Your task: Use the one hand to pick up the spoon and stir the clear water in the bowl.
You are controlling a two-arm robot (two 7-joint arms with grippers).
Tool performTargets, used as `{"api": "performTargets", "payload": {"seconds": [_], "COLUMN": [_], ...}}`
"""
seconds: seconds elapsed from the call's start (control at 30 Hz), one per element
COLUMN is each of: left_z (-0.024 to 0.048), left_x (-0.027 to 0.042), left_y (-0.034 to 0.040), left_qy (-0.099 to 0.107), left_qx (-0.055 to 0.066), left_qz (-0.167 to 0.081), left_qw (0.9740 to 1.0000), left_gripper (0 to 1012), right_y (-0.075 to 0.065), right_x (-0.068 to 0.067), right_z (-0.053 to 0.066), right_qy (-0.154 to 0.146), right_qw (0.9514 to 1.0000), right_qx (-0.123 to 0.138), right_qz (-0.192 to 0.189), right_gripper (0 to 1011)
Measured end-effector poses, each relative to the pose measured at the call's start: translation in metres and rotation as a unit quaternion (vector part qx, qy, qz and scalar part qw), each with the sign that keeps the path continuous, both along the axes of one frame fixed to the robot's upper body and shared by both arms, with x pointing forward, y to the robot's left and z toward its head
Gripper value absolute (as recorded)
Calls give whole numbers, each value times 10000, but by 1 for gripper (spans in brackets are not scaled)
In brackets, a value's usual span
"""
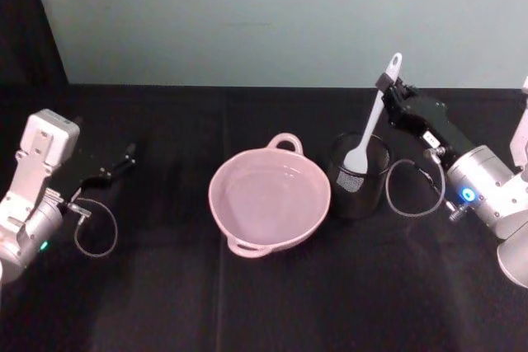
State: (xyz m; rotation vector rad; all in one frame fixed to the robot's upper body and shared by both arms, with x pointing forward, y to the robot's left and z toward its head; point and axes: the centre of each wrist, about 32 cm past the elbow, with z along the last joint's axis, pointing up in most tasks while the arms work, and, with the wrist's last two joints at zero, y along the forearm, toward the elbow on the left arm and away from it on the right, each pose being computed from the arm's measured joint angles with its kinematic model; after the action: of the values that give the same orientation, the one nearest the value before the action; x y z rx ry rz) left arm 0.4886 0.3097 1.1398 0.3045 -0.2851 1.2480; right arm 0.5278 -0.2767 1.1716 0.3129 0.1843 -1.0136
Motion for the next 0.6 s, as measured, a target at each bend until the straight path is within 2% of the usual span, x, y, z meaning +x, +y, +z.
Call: {"api": "performTargets", "payload": {"seconds": [0.37,0.6], "left_z": [0,0], "left_x": [0,0], "left_y": [0,0], "left_qy": [0,0], "left_qx": [0,0], "left_qz": [0,0], "left_qw": [10000,10000], "left_gripper": [1011,1011], "right_y": [-14,-52], "right_x": [-4,3], "right_z": [-64,-151], "right_qy": [109,308], "right_qw": [9998,9983], "right_qx": [127,476], "right_qz": [-51,-153], "right_gripper": [124,124]}}
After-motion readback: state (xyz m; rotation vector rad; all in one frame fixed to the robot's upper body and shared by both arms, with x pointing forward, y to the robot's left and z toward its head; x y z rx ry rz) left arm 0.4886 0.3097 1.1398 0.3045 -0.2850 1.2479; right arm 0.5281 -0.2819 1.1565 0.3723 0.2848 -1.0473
